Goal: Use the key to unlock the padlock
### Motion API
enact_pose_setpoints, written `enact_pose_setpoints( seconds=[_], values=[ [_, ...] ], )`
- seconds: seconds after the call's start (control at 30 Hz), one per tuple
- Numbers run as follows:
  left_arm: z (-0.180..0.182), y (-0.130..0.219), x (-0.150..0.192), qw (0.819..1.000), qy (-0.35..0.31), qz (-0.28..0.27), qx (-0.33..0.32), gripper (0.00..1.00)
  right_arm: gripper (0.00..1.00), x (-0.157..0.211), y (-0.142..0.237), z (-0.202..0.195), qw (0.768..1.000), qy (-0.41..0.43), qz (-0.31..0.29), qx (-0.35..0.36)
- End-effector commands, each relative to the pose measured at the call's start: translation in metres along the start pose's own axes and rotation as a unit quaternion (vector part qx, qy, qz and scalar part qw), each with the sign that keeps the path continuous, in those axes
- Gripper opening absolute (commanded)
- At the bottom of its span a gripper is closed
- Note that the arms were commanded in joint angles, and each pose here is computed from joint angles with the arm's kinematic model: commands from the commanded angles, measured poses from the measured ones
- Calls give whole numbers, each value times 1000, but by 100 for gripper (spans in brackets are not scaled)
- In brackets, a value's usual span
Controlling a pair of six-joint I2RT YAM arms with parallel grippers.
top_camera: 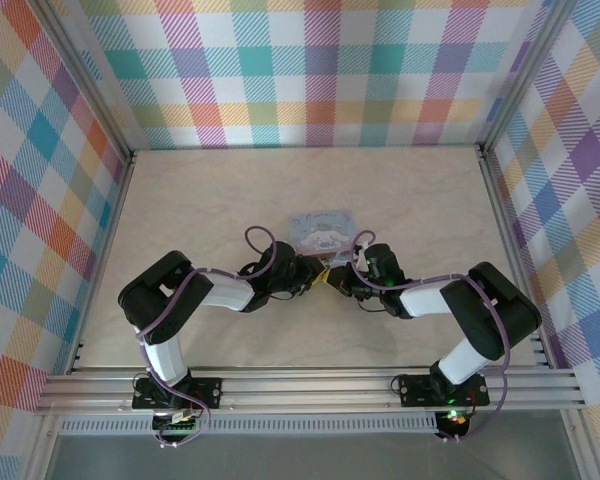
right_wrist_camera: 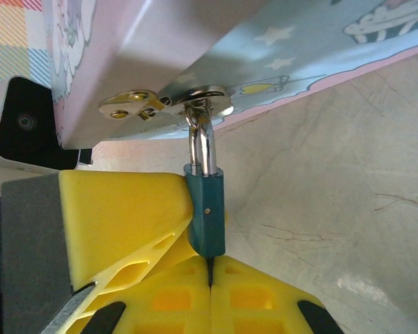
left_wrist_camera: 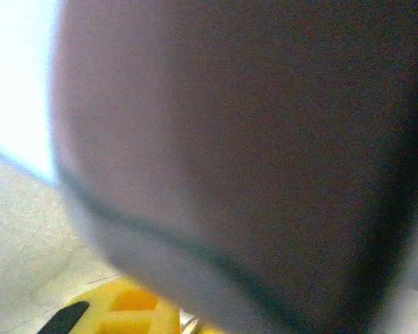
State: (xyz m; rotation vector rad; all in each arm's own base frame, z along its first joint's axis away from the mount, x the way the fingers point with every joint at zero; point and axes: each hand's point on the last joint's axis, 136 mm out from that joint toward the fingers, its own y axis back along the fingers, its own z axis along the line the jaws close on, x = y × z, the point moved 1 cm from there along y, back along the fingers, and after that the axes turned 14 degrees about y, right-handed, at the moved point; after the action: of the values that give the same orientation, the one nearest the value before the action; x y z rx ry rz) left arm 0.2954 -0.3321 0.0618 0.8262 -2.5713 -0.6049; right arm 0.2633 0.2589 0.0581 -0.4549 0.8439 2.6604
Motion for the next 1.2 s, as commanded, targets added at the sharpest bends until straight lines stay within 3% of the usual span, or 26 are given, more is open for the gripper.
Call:
enact_pose_setpoints(
  seconds=[0.0, 0.37, 0.6, 0.7, 0.83, 1.0, 1.13, 1.17],
  values=[
    [2, -5, 11, 1000, -1, 16, -3, 16, 1, -8, 5, 13, 999, 14, -18, -25],
    [-1, -3, 10, 1000, -5, 11, -4, 10, 35, -4, 25, 1, 999, 35, -28, 24],
    [-3, -3, 9, 1000, -4, 7, -4, 10, 44, -4, 35, -8, 995, 74, -25, 65],
    [-5, -2, 9, 1000, -6, 7, -5, 10, 45, -13, 48, -1, 984, 153, -36, 86],
    [-6, -2, 10, 1000, -6, 7, -5, 11, 53, -31, 71, 18, 948, 292, -71, 105],
    [-5, -1, 10, 1000, -5, 6, -6, 10, 65, -38, 93, 41, 880, 451, -114, 99],
    [-5, -1, 9, 1000, -4, 4, -8, 11, 69, -32, 100, 54, 810, 562, -132, 98],
    [-5, 0, 9, 1000, -4, 5, -9, 10, 69, -28, 99, 58, 781, 603, -130, 98]
  ],
)
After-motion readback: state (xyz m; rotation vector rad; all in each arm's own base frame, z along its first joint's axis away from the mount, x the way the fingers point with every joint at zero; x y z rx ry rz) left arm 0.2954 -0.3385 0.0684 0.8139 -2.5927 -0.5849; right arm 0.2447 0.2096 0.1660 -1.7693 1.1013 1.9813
